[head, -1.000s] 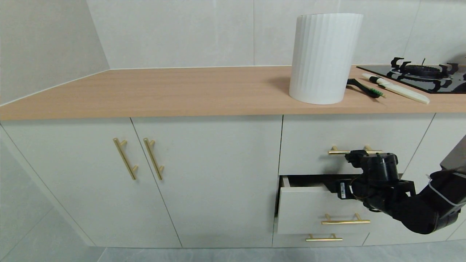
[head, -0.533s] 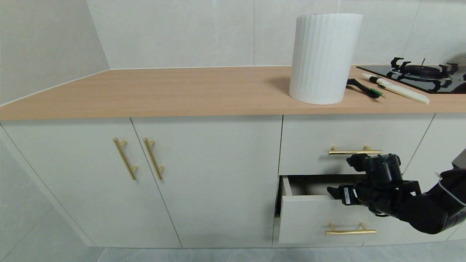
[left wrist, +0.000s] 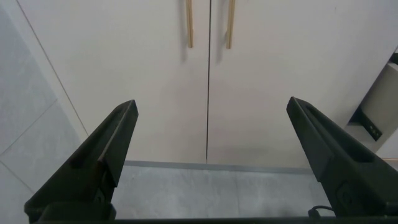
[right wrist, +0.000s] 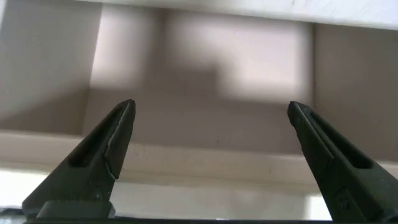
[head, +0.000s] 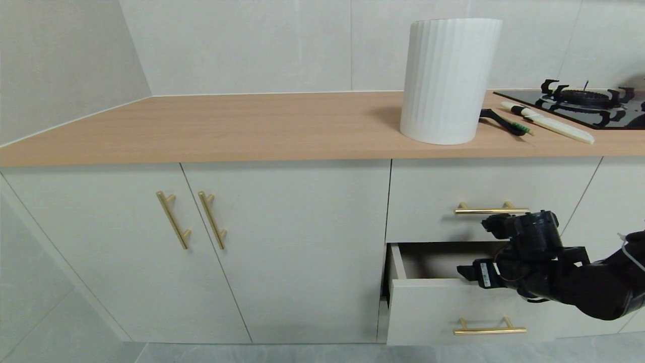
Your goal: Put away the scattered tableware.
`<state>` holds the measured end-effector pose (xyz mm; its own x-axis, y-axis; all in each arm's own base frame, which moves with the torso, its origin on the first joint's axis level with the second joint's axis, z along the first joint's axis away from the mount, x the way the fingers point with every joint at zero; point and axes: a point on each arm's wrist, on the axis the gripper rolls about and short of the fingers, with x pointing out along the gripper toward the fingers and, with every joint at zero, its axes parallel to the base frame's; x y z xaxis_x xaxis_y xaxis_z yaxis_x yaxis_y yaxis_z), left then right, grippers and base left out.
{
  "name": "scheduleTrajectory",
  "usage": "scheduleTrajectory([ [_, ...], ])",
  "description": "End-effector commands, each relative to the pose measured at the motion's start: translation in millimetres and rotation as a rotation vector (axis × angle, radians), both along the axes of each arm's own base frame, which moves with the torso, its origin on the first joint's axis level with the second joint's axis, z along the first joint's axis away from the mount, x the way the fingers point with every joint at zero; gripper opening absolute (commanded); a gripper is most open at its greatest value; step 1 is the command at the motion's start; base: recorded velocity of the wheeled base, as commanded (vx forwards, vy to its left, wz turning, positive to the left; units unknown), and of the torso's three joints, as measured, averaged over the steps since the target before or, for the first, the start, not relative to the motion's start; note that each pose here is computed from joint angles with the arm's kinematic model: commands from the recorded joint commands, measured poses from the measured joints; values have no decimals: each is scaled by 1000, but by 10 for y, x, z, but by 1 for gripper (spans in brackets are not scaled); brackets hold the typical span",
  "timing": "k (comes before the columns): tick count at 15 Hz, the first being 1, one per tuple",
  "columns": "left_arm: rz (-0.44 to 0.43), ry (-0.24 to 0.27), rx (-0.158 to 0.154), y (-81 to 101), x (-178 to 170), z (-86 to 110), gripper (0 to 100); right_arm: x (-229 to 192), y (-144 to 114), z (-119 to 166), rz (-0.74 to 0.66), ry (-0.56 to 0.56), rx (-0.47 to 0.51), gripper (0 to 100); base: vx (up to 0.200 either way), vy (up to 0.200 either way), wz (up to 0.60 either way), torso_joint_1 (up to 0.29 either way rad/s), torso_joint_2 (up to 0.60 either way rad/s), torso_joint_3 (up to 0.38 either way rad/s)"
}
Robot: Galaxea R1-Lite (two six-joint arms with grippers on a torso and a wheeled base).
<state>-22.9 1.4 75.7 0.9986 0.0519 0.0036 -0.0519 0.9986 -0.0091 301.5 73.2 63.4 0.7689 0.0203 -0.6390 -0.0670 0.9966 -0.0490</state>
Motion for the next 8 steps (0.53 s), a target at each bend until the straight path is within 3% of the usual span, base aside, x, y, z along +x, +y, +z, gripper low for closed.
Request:
scheduleTrajectory([
  [1, 0, 1, 0, 0, 1, 1, 100, -5, 2, 50, 0, -2, 2, 100, 0, 0, 0, 0, 0, 0],
  [8, 0, 1, 0, 0, 1, 1, 100, -131, 45, 176, 25, 81, -22, 100, 0, 0, 0, 0, 0, 0],
])
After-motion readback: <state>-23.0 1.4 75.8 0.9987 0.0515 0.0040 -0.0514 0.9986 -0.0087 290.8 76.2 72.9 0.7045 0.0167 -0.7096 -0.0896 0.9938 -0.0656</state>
